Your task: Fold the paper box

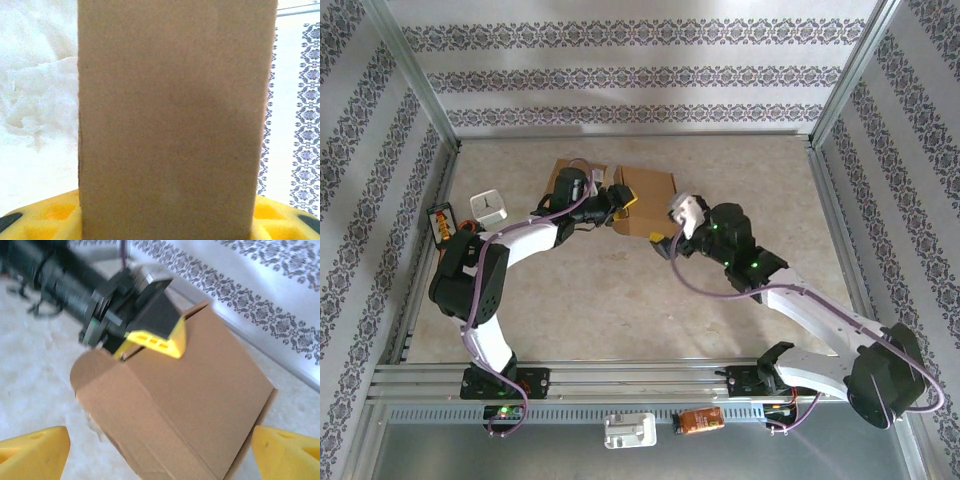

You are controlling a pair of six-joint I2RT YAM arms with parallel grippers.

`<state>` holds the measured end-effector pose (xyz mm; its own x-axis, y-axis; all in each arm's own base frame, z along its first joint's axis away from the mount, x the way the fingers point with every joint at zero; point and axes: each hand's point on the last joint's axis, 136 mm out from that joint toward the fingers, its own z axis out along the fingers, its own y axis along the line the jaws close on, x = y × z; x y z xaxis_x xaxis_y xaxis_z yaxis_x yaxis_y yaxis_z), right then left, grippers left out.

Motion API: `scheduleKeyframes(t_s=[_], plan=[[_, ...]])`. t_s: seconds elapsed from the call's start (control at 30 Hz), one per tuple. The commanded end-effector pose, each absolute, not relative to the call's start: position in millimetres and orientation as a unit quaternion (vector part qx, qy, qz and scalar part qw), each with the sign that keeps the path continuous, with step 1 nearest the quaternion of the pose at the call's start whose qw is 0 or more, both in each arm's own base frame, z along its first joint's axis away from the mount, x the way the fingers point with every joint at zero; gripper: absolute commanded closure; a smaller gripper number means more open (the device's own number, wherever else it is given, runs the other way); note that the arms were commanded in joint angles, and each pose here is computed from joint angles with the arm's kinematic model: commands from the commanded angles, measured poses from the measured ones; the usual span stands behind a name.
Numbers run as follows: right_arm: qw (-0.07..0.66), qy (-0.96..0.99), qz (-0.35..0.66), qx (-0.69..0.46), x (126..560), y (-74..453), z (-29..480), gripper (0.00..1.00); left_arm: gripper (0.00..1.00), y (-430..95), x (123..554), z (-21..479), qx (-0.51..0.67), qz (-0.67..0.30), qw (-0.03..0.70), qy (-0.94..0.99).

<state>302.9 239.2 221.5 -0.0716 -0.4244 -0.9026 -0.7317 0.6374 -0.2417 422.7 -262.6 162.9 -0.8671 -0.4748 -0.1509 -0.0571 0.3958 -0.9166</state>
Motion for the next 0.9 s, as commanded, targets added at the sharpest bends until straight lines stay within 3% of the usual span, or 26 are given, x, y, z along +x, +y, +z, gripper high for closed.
scheduleKeyframes(t_s=[0.0, 0.37, 0.63, 0.8, 0.87], plan=[[0.581, 0.642, 0.032, -0.499, 308, 249, 222, 0.06, 0.53, -265, 420, 188, -0.166, -0.533, 0.21, 0.803], [0.568, 0.559, -0.171, -0.58, 362, 268, 197, 0.05, 0.54, -265, 412, 210, -0.173, -0.545, 0.22, 0.79], [0.557, 0.55, -0.292, -0.55, 409, 264, 187, 0.06, 0.54, -263, 411, 211, -0.183, -0.546, 0.218, 0.788], [0.562, 0.554, -0.281, -0.546, 411, 269, 185, 0.15, 0.54, -262, 410, 212, -0.186, -0.549, 0.216, 0.785], [0.563, 0.557, -0.275, -0.546, 409, 268, 185, 0.23, 0.54, -261, 409, 213, -0.188, -0.549, 0.219, 0.785]])
